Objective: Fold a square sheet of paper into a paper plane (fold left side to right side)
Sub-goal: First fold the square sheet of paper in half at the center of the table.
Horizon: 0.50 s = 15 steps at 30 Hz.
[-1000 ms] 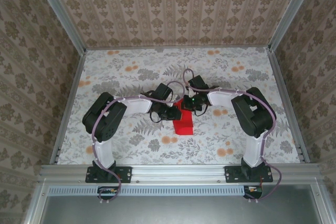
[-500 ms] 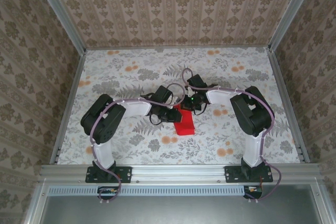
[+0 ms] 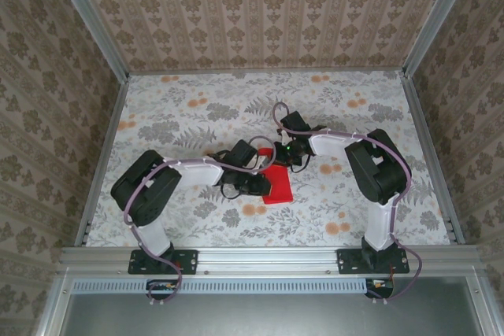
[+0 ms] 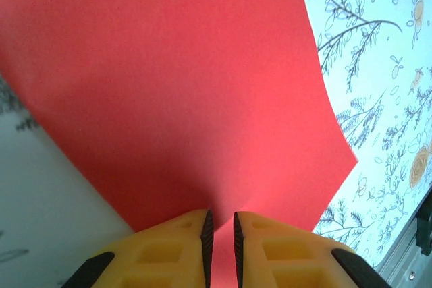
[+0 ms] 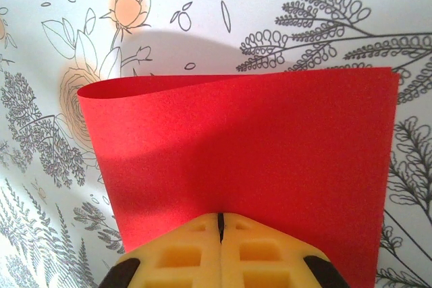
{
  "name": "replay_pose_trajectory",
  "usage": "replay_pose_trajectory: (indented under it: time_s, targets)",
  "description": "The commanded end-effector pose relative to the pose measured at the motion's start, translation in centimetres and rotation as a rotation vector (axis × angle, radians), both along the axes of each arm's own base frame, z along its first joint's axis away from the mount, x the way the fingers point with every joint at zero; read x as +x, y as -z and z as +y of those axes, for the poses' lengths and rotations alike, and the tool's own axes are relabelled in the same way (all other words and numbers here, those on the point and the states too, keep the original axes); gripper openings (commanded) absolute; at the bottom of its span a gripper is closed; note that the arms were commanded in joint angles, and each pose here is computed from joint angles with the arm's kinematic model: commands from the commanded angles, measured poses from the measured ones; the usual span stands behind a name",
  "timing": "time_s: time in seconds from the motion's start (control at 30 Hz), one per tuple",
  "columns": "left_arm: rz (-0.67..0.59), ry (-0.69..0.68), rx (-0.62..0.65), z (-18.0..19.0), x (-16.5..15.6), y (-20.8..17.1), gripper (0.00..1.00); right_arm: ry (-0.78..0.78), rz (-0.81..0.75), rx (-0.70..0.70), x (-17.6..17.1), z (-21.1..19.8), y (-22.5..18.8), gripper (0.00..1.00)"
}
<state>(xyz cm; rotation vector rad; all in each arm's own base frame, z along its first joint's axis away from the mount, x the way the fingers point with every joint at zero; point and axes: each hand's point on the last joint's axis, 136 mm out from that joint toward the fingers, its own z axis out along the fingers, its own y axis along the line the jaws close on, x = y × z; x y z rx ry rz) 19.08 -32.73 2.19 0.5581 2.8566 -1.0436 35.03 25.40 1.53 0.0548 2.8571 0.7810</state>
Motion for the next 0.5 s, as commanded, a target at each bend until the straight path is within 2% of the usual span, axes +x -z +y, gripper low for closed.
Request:
replay_pose_trajectory:
  time_s: [0.0, 0.3, 0.47]
  targets:
    - [0.102, 0.015, 0.077, 1.8, -3.4, 1.0, 0.19, 0.032, 0.083, -0.14, -1.4, -2.8, 3.6, 0.04]
    - [0.102, 0.039, 0.077, 2.1, -4.9, 0.5, 0.19, 0.032, 0.089, -0.141, -1.5, -2.9, 3.7, 0.04]
    - [0.077, 0.048, 0.036, 1.8, -4.8, -0.9, 0.2, 0.031, 0.089, -0.141, -1.6, -2.9, 3.7, 0.04]
